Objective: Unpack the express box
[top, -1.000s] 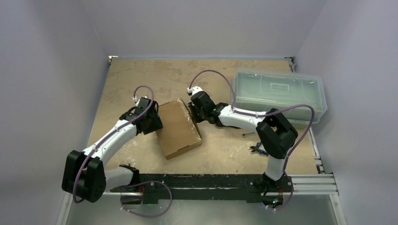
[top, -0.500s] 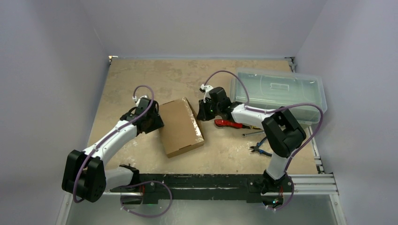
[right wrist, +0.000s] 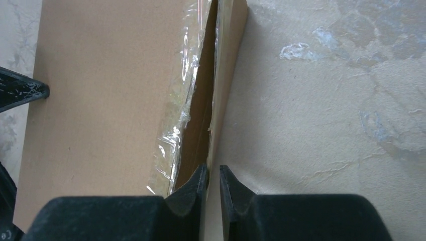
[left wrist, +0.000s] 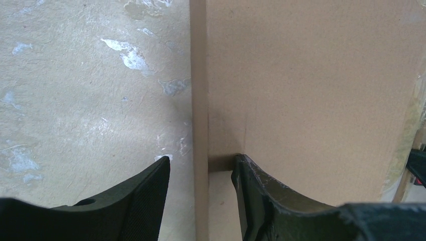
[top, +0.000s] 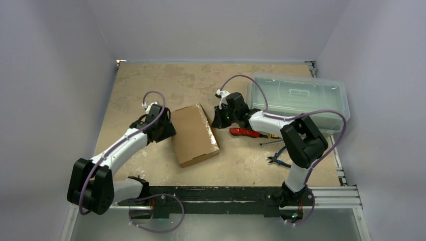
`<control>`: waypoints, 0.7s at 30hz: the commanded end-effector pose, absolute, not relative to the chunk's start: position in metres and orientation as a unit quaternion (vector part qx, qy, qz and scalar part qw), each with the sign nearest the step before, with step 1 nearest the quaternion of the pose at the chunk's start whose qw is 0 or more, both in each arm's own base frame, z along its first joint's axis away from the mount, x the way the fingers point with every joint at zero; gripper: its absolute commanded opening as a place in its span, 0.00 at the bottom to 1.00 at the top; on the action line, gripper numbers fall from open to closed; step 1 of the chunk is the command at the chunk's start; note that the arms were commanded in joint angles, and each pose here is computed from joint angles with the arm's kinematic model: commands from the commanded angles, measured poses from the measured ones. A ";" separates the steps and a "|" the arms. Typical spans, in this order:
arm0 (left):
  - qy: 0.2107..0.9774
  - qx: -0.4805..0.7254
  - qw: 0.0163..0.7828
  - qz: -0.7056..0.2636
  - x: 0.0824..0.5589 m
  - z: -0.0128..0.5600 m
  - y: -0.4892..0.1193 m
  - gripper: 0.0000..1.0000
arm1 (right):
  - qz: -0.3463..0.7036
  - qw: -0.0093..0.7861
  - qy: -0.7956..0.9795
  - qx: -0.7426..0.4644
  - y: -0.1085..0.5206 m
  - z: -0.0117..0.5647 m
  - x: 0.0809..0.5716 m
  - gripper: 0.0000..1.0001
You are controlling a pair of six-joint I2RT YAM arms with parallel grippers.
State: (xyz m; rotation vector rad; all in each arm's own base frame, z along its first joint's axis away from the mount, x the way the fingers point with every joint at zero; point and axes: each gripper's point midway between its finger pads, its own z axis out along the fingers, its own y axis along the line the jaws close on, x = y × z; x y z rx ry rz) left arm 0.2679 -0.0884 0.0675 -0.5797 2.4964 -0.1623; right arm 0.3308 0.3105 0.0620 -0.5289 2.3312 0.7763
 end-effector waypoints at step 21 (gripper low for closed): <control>0.956 -0.175 0.233 -0.044 0.262 0.036 -0.074 0.51 | 0.165 0.361 0.908 -0.137 0.302 0.101 0.357 0.30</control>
